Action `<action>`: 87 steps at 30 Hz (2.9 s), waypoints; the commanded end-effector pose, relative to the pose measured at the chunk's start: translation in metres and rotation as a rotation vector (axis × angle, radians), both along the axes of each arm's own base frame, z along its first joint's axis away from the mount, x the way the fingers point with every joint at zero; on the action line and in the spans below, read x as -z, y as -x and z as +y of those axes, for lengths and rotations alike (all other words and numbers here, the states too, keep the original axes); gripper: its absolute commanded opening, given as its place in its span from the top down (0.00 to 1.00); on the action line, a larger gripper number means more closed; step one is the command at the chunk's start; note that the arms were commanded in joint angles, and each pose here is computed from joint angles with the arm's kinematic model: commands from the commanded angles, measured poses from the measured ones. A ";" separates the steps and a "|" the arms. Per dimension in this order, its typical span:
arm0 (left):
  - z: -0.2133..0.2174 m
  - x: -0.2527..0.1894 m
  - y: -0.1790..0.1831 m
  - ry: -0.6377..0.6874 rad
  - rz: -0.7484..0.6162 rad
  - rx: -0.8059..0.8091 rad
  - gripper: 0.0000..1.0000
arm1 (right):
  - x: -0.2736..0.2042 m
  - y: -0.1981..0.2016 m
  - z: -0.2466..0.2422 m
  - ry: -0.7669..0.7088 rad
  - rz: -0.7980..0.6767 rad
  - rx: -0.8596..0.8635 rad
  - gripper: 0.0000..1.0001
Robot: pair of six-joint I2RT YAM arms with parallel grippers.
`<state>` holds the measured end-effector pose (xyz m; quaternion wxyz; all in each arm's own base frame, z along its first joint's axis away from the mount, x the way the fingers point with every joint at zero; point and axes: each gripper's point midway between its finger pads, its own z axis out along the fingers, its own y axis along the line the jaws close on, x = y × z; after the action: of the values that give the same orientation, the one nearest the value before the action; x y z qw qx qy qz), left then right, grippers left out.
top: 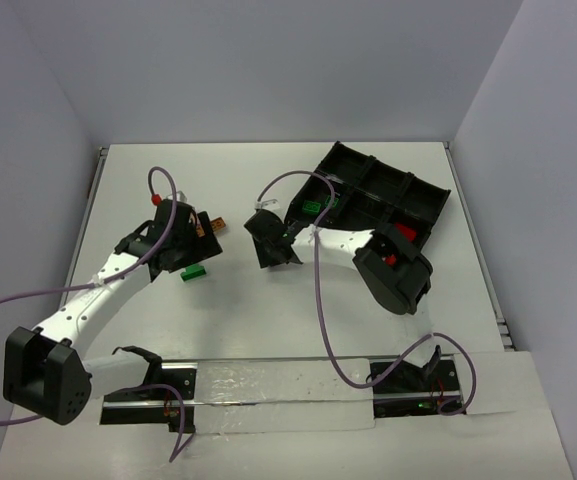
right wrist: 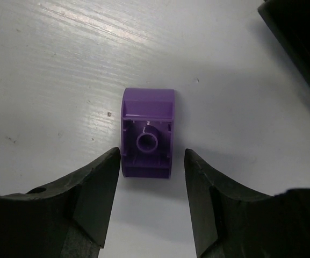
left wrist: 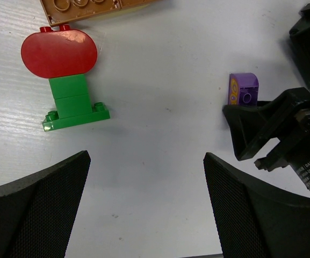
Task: Sort the legos into containers by color
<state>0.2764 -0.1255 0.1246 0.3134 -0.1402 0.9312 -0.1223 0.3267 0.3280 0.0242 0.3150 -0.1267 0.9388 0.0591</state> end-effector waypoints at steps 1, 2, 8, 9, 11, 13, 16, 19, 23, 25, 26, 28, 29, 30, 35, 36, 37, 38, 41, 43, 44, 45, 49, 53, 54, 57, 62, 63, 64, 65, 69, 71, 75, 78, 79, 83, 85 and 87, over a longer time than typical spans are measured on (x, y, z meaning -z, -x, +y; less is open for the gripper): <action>0.001 -0.006 -0.010 -0.004 -0.031 -0.005 0.06 | -0.017 -0.021 0.020 -0.045 -0.056 -0.016 0.56; 0.003 -0.006 -0.011 -0.020 -0.031 -0.009 0.06 | -0.018 -0.022 0.020 -0.046 -0.058 -0.017 0.68; 0.006 -0.007 -0.013 -0.050 -0.025 -0.006 0.06 | -0.057 -0.023 0.012 -0.086 -0.131 0.004 1.00; 0.006 -0.007 -0.013 -0.048 -0.023 -0.007 0.06 | -0.066 -0.023 0.005 -0.087 -0.150 0.014 1.00; 0.005 -0.009 -0.014 -0.043 -0.023 -0.010 0.06 | -0.095 -0.025 -0.011 -0.110 -0.204 0.048 1.00; 0.005 -0.011 -0.015 -0.038 -0.025 -0.016 0.06 | -0.103 -0.023 -0.039 -0.121 -0.219 0.104 1.00; 0.005 -0.012 -0.018 -0.038 -0.024 -0.021 0.06 | -0.123 -0.026 -0.085 -0.165 -0.250 0.203 1.00; 0.006 -0.016 -0.024 -0.043 -0.027 -0.030 0.06 | -0.128 -0.034 -0.140 -0.196 -0.261 0.322 1.00; 0.004 -0.021 -0.032 -0.031 -0.029 -0.032 0.06 | -0.134 -0.040 -0.192 -0.220 -0.278 0.429 1.00; 0.002 -0.022 -0.035 -0.021 -0.027 -0.034 0.06 | -0.129 -0.045 -0.207 -0.222 -0.264 0.464 1.00; 0.001 -0.023 -0.037 -0.016 -0.026 -0.037 0.06 | -0.125 -0.048 -0.213 -0.224 -0.254 0.476 1.00; 0.001 -0.023 -0.039 -0.014 -0.023 -0.041 0.06 | -0.122 -0.054 -0.219 -0.224 -0.245 0.493 1.00; 0.000 -0.023 -0.040 -0.013 -0.017 -0.043 0.06 | -0.115 -0.058 -0.222 -0.222 -0.230 0.502 0.99; -0.001 -0.022 -0.042 -0.012 -0.012 -0.045 0.06 | -0.116 -0.061 -0.223 -0.226 -0.233 0.506 0.98; -0.002 -0.027 -0.044 -0.007 -0.018 -0.045 0.06 | -0.101 -0.070 -0.222 -0.220 -0.196 0.506 0.90; -0.002 -0.027 -0.044 -0.009 -0.019 -0.047 0.06 | -0.100 -0.071 -0.222 -0.219 -0.196 0.507 0.90; -0.001 -0.027 -0.045 -0.010 -0.021 -0.050 0.06 | -0.098 -0.072 -0.222 -0.218 -0.192 0.507 0.88; -0.001 -0.026 -0.046 -0.012 -0.021 -0.052 0.06 | -0.095 -0.073 -0.221 -0.217 -0.184 0.506 0.86; -0.002 -0.021 -0.046 -0.013 -0.011 -0.053 0.06 | -0.089 -0.074 -0.221 -0.207 -0.173 0.503 0.83; -0.002 -0.019 -0.047 -0.015 -0.002 -0.056 0.06 | -0.089 -0.075 -0.223 -0.194 -0.173 0.506 0.63; -0.002 -0.018 -0.047 -0.017 0.001 -0.056 0.06 | -0.090 -0.075 -0.224 -0.189 -0.175 0.507 0.51; -0.002 -0.019 -0.048 -0.017 -0.001 -0.057 0.06 | -0.090 -0.076 -0.224 -0.188 -0.176 0.507 0.49; 0.002 -0.024 -0.052 -0.033 -0.010 -0.059 0.06 | -0.103 -0.077 -0.224 -0.187 -0.197 0.501 0.33; 0.016 -0.028 -0.061 -0.039 -0.009 -0.090 0.05 | -0.131 -0.076 -0.227 -0.204 -0.251 0.497 0.34; 0.021 -0.030 -0.064 -0.032 -0.008 -0.102 0.05 | -0.138 -0.075 -0.227 -0.209 -0.266 0.491 0.34; 0.037 -0.028 -0.071 -0.024 0.008 -0.135 0.05 | -0.146 -0.074 -0.230 -0.193 -0.276 0.484 0.34; 0.069 -0.034 -0.085 0.049 0.008 -0.219 0.05 | -0.138 -0.070 -0.231 -0.181 -0.254 0.490 0.35; 0.075 -0.033 -0.089 0.065 0.011 -0.246 0.05 | -0.140 -0.069 -0.227 -0.205 -0.259 0.476 0.35; 0.088 -0.033 -0.093 0.074 0.010 -0.289 0.06 | -0.143 -0.067 -0.225 -0.220 -0.267 0.470 0.35; 0.092 -0.031 -0.096 0.083 0.014 -0.306 0.06 | -0.145 -0.066 -0.223 -0.229 -0.270 0.463 0.35; 0.120 -0.008 -0.115 0.130 0.088 -0.376 0.16 | -0.149 -0.058 -0.207 -0.254 -0.271 0.426 0.34; 0.130 0.004 -0.125 0.084 0.132 -0.394 0.18 | -0.149 -0.055 -0.198 -0.264 -0.270 0.412 0.34; 0.143 0.026 -0.142 0.034 0.180 -0.444 0.26 | -0.148 -0.052 -0.183 -0.277 -0.258 0.385 0.33; 0.143 0.042 -0.148 0.032 0.210 -0.458 0.28 | -0.147 -0.053 -0.174 -0.270 -0.244 0.364 0.33; 0.141 0.044 -0.148 0.040 0.208 -0.454 0.28 | -0.146 -0.052 -0.173 -0.266 -0.240 0.357 0.33; 0.126 0.031 -0.137 0.050 0.124 -0.378 0.25 | -0.145 -0.051 -0.164 -0.269 -0.229 0.328 0.33; 0.113 0.026 -0.128 0.031 0.104 -0.323 0.20 | -0.143 -0.051 -0.159 -0.257 -0.224 0.313 0.33; 0.096 0.020 -0.111 0.009 0.105 -0.258 0.15 | -0.141 -0.051 -0.153 -0.240 -0.221 0.296 0.33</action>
<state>0.3881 -0.0031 0.0657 0.2171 -0.3292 0.9173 -0.0547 0.3697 0.1604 0.1526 0.4223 0.0615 0.8983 0.1044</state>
